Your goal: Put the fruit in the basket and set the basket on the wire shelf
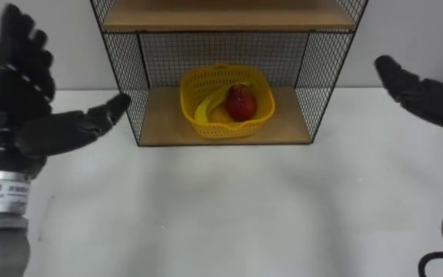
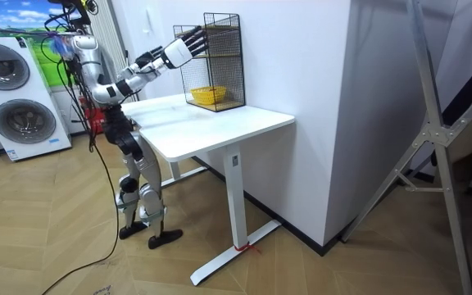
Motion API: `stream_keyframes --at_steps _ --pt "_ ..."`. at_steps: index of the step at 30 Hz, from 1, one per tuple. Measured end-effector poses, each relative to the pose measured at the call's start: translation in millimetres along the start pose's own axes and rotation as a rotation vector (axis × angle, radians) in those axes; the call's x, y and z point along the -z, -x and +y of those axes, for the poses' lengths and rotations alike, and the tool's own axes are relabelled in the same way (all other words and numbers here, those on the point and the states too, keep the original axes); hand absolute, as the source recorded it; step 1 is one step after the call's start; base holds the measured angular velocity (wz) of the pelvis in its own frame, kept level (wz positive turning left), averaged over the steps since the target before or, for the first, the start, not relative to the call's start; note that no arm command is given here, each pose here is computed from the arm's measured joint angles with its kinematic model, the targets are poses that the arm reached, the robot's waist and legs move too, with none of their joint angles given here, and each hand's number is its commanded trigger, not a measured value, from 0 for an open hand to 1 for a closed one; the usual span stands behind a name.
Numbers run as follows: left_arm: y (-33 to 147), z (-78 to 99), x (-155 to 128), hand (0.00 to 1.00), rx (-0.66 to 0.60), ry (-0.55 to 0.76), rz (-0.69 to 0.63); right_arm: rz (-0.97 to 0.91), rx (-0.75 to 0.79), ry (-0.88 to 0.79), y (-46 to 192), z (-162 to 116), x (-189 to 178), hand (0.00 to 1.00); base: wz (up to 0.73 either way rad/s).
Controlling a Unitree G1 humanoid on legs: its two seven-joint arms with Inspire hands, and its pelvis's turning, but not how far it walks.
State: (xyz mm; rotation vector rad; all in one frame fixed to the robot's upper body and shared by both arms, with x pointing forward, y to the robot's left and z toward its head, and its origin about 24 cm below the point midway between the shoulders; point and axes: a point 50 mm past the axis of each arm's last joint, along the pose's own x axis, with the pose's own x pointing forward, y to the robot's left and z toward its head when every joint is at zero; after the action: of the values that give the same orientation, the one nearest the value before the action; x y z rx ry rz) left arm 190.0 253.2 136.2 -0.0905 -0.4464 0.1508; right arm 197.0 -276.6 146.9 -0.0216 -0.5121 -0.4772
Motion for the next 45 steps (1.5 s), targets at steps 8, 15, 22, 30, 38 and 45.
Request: stream_keyframes --at_steps 8,15,22,30,38,45 --pt "4.8 32.5 -25 0.00 -0.175 -0.022 -0.115 -0.152 0.308 0.082 -2 -40 -27 0.00 0.00" --pt "30.8 84.3 -58 0.00 -0.553 -0.073 -0.223 -0.257 0.617 0.145 2 -83 -50 0.00 0.00" --pt "88.7 154.3 -88 0.00 -1.084 -0.052 -0.288 -0.224 1.085 0.092 39 -168 -64 0.00 0.03" --pt "212.5 214.6 -28 0.00 -1.818 -0.032 0.077 0.205 1.629 -0.074 123 -242 1 0.00 0.10" --pt "323.7 185.2 43 0.00 -2.188 -0.079 0.641 0.662 2.074 -0.118 251 -242 68 0.00 0.06" --pt "343.8 134.0 101 0.00 -1.827 -0.164 1.167 1.116 1.964 0.043 317 -190 106 0.00 -0.04"
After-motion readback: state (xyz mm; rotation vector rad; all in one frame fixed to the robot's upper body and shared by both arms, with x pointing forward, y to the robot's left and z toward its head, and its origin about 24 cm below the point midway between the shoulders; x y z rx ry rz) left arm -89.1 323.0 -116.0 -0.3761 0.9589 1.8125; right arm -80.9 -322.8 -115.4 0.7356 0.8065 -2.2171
